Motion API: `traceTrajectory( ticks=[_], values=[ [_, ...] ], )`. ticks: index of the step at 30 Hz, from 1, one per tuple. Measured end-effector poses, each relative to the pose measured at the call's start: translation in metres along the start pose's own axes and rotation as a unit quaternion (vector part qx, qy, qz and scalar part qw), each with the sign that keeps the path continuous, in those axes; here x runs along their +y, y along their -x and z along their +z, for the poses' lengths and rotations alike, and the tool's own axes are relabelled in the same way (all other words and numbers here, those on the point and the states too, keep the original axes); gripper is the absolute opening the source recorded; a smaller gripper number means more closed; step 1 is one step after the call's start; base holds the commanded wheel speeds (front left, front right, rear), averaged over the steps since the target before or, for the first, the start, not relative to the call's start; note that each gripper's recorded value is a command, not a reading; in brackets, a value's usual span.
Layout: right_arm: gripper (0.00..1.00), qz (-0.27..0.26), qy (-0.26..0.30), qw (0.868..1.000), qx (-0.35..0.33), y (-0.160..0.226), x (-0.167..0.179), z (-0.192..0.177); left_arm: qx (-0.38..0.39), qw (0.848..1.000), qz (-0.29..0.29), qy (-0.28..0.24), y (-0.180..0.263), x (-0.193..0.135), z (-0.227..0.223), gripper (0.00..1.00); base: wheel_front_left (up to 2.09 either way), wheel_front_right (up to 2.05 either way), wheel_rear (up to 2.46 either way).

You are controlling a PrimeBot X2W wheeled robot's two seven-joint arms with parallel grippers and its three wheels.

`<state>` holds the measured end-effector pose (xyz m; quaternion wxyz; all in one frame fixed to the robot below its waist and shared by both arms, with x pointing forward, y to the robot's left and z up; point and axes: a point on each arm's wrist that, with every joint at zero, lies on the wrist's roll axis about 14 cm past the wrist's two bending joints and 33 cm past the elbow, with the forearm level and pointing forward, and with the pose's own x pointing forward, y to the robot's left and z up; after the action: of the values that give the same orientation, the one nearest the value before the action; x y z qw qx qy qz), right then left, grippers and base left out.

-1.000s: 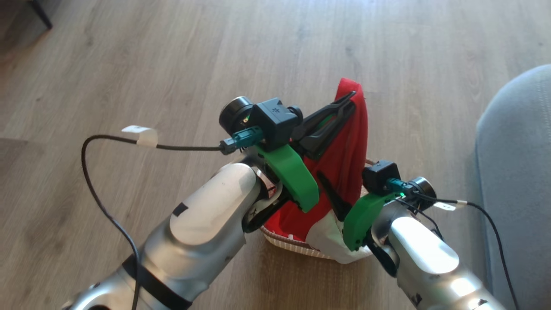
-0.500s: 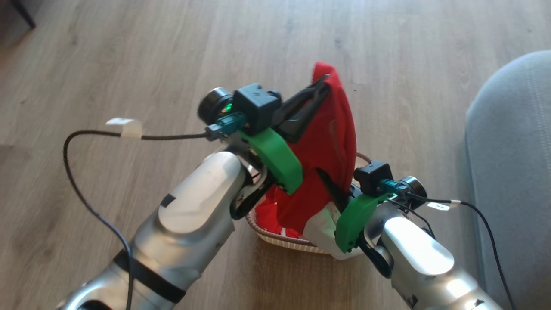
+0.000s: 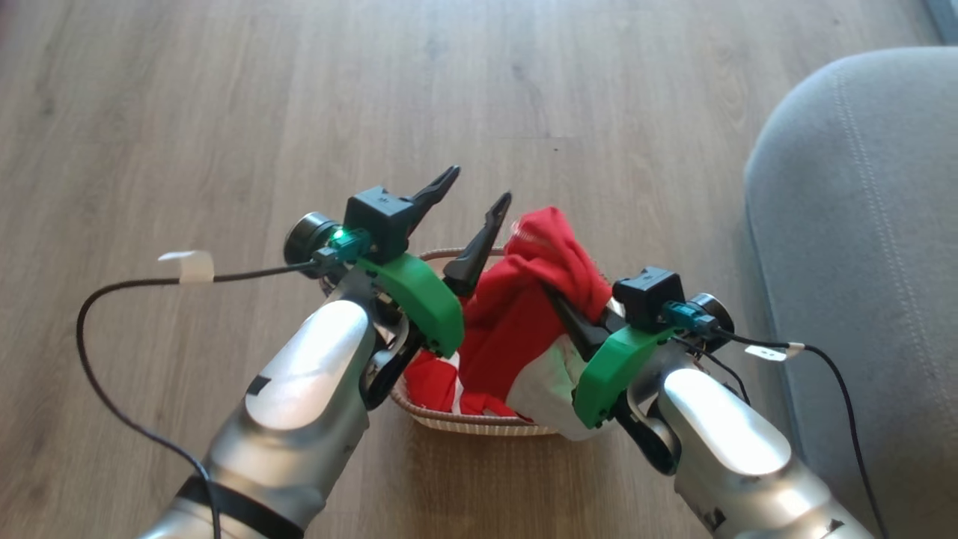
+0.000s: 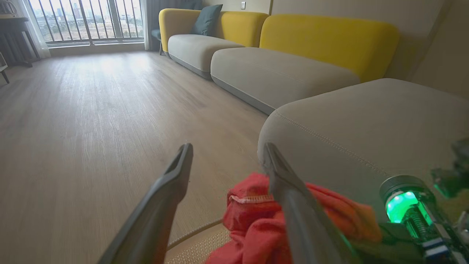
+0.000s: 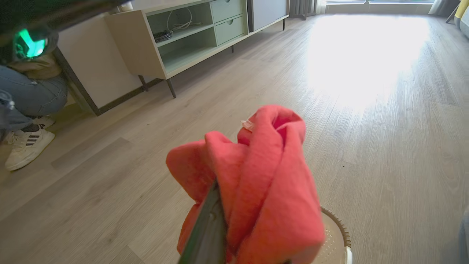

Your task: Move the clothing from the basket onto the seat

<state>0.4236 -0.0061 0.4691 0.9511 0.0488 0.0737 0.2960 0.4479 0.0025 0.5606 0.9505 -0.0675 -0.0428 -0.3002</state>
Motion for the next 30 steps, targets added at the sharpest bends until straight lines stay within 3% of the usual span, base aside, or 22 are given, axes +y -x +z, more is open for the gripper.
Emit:
traceTrajectory(
  ticks=[9,16,23,30],
  values=[
    [0.00,-0.066,-0.027,0.997,-0.036,0.022,-0.037,0.015,0.034,0.999,0.003,0.013,-0.003,-0.002,-0.033,1.00,0.00,0.00,0.00],
    [0.00,-0.125,-0.038,0.989,-0.075,0.055,-0.066,0.031,0.037,0.998,-0.030,0.030,-0.010,-0.029,-0.044,1.00,0.00,0.00,0.00],
    [0.00,-0.191,-0.040,0.973,-0.119,0.102,-0.095,0.051,0.035,0.995,-0.078,0.054,-0.013,-0.067,-0.051,1.00,0.00,0.00,0.00],
    [0.00,-0.264,-0.041,0.950,-0.159,0.157,-0.121,0.065,0.027,0.988,-0.129,0.075,-0.018,-0.110,-0.050,1.00,0.00,0.00,0.00]
  ],
)
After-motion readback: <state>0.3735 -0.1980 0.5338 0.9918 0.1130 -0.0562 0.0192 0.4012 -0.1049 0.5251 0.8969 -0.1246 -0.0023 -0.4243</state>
